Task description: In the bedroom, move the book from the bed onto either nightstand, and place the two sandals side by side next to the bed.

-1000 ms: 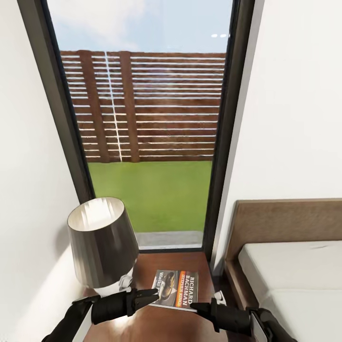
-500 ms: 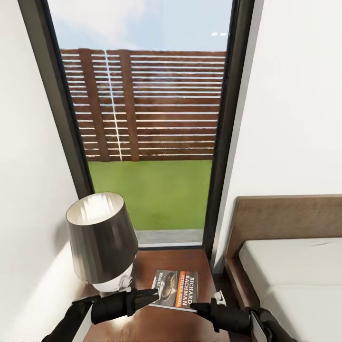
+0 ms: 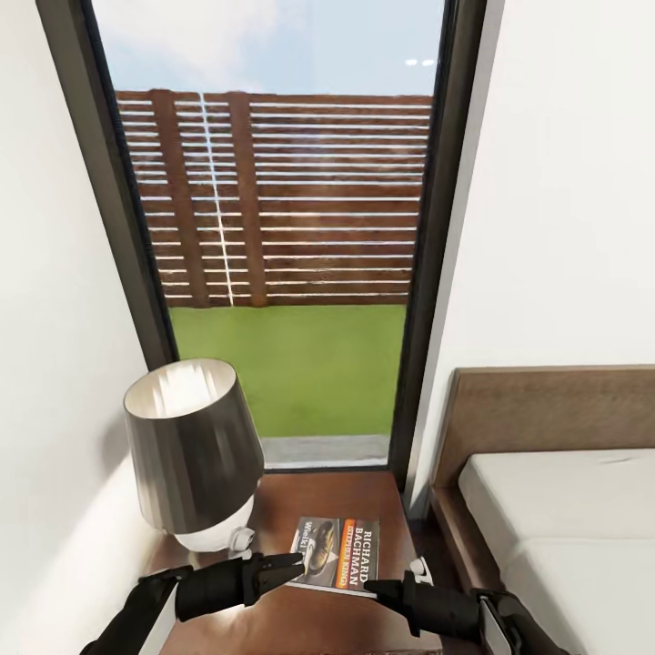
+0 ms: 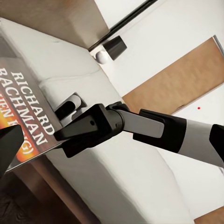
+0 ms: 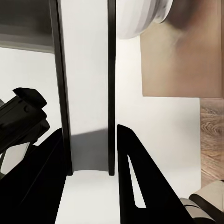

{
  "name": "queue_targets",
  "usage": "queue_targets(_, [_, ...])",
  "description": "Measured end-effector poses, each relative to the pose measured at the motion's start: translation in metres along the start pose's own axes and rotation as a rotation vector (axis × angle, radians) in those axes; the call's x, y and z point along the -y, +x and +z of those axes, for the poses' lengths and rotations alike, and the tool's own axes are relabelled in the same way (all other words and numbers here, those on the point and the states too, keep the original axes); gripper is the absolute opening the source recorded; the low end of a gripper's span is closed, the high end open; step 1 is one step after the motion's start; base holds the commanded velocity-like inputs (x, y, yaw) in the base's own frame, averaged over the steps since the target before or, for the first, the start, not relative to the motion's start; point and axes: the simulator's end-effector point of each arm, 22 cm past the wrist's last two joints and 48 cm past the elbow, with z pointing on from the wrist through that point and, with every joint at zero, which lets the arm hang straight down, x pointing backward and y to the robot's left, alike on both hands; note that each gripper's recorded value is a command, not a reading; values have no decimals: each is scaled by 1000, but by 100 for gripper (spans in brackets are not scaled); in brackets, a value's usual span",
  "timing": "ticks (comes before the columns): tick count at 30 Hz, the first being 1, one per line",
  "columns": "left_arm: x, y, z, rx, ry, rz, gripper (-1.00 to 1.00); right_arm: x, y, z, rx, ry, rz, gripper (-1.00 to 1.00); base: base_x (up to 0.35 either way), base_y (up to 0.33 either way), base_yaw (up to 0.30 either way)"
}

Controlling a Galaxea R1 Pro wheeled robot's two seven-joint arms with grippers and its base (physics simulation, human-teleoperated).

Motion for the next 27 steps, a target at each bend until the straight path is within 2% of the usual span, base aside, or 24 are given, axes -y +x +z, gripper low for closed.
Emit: queue_targets(27, [-40,39,-4,0,-1,1,100,54,10,10,0,0,-1,-100,0,0,0])
